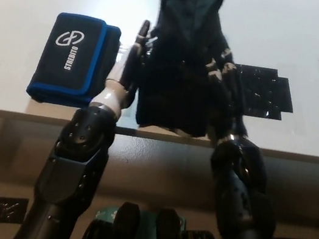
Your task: Use both hands to pick up the lunch bag on the right hand side and smoothly move it near the note book on the left hand side
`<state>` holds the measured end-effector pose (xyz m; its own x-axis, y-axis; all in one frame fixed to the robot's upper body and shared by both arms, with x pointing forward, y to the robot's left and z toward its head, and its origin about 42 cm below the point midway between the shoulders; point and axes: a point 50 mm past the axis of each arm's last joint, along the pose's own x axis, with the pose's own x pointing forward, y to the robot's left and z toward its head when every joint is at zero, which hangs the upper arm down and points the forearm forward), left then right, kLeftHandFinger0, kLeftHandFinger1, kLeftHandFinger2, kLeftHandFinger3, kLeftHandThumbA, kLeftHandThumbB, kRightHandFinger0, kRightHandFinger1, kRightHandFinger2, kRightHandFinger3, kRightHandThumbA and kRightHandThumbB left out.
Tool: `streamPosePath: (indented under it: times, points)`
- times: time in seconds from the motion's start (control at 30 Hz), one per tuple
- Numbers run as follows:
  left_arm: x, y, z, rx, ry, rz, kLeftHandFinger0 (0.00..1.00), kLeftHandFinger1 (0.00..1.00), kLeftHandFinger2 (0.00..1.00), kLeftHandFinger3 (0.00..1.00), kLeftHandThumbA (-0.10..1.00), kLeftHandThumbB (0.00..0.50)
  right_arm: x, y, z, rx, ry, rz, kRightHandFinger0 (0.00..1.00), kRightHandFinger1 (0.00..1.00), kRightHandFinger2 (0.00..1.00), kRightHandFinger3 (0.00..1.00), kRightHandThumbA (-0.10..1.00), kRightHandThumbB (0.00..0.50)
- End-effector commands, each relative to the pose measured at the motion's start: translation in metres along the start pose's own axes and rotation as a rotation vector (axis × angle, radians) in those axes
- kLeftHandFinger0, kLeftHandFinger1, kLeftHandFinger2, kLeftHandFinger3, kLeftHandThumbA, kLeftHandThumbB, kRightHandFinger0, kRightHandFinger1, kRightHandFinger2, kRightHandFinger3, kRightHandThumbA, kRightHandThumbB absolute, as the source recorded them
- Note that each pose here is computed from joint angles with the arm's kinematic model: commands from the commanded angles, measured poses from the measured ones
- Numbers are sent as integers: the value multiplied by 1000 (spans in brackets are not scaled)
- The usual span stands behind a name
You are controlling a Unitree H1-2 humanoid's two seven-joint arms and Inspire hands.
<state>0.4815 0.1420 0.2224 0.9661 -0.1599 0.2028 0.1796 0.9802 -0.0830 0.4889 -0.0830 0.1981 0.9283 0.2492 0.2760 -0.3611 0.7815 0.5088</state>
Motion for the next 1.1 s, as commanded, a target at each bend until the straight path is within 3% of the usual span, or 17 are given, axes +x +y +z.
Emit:
streamPosePath:
  times: [0.0, 0.1, 0.23, 0.27, 0.47, 0.67, 0.8, 0.87, 0.97, 1.07]
  points:
    - [6, -1, 34, -16, -159, 25, 1000, 1000, 1000, 1000, 1000, 379, 27, 57, -1, -5, -18, 153, 1000, 1000, 1000, 1000, 1000, 378]
    - [2, 14, 38, -24, -161, 49, 1000, 1000, 1000, 1000, 1000, 405, 34, 72, -8, 4, -3, 174, 1000, 1000, 1000, 1000, 1000, 371]
    - [2, 23, 43, -18, -180, 72, 1000, 1000, 1000, 1000, 1000, 397, 40, 86, -12, -11, 0, 175, 1000, 1000, 1000, 1000, 1000, 360]
    - [2, 26, 45, -12, -192, 79, 1000, 1000, 1000, 1000, 1000, 367, 41, 90, -12, -6, 1, 176, 1000, 1000, 1000, 1000, 1000, 363]
    - [3, 35, 55, 52, -261, 85, 1000, 1000, 1000, 1000, 1000, 292, 48, 102, -13, 2, 9, 192, 1000, 1000, 1000, 1000, 1000, 383]
    - [4, 40, 57, 36, -257, 84, 1000, 1000, 1000, 1000, 1000, 276, 48, 103, -17, -28, 8, 190, 1000, 1000, 1000, 1000, 1000, 370]
    - [4, 46, 58, 106, -247, 71, 1000, 1000, 1000, 1000, 1000, 312, 43, 87, -14, -164, -48, 133, 1000, 1000, 1000, 1000, 1000, 309]
    - [4, 51, 59, 162, -219, 77, 1000, 1000, 1000, 1000, 1000, 350, 42, 75, -10, -271, -72, 95, 1000, 1000, 1000, 1000, 1000, 314]
    - [-2, 65, 64, 368, -213, 56, 1000, 1000, 1000, 1000, 1000, 367, 37, 55, 2, -720, -161, -18, 1000, 1000, 1000, 1000, 1000, 324]
    - [-11, 86, 71, 597, -208, 23, 1000, 1000, 1000, 1000, 1000, 415, 29, 36, 17, -915, -253, -90, 1000, 1000, 1000, 1000, 1000, 305]
